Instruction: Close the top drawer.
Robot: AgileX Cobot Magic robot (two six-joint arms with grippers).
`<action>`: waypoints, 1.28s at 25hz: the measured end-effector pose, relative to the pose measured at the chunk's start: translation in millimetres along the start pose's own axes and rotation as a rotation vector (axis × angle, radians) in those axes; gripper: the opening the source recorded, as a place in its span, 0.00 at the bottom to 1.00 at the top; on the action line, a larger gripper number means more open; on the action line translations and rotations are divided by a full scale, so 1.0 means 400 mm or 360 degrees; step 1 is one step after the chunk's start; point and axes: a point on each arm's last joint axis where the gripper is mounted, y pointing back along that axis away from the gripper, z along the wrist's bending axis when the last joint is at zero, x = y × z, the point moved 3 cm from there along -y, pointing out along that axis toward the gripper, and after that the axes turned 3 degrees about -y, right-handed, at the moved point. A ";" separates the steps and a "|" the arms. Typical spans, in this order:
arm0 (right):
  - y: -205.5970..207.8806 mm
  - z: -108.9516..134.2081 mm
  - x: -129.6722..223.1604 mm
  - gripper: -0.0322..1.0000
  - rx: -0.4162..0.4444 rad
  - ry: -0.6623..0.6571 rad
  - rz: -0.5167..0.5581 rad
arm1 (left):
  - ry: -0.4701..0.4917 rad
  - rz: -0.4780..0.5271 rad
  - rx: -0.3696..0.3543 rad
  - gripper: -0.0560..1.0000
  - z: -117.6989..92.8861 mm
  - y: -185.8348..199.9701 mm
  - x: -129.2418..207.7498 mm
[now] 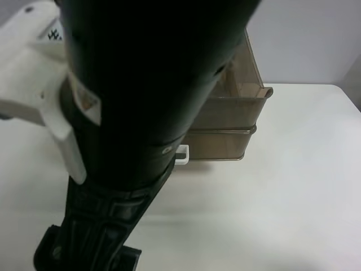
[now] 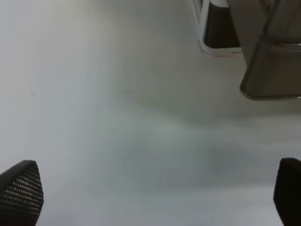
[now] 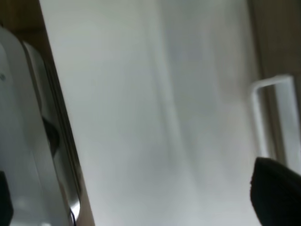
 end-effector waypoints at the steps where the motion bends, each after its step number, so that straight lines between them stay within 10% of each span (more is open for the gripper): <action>1: -0.018 0.001 -0.001 0.99 0.0000 0.0004 0.0039 | 0.0000 0.0000 0.0000 0.99 0.000 0.000 0.000; 32: -0.101 -0.239 0.019 0.99 0.0038 -0.0355 0.0055 | 0.0000 0.0000 0.0000 0.99 0.000 0.000 0.000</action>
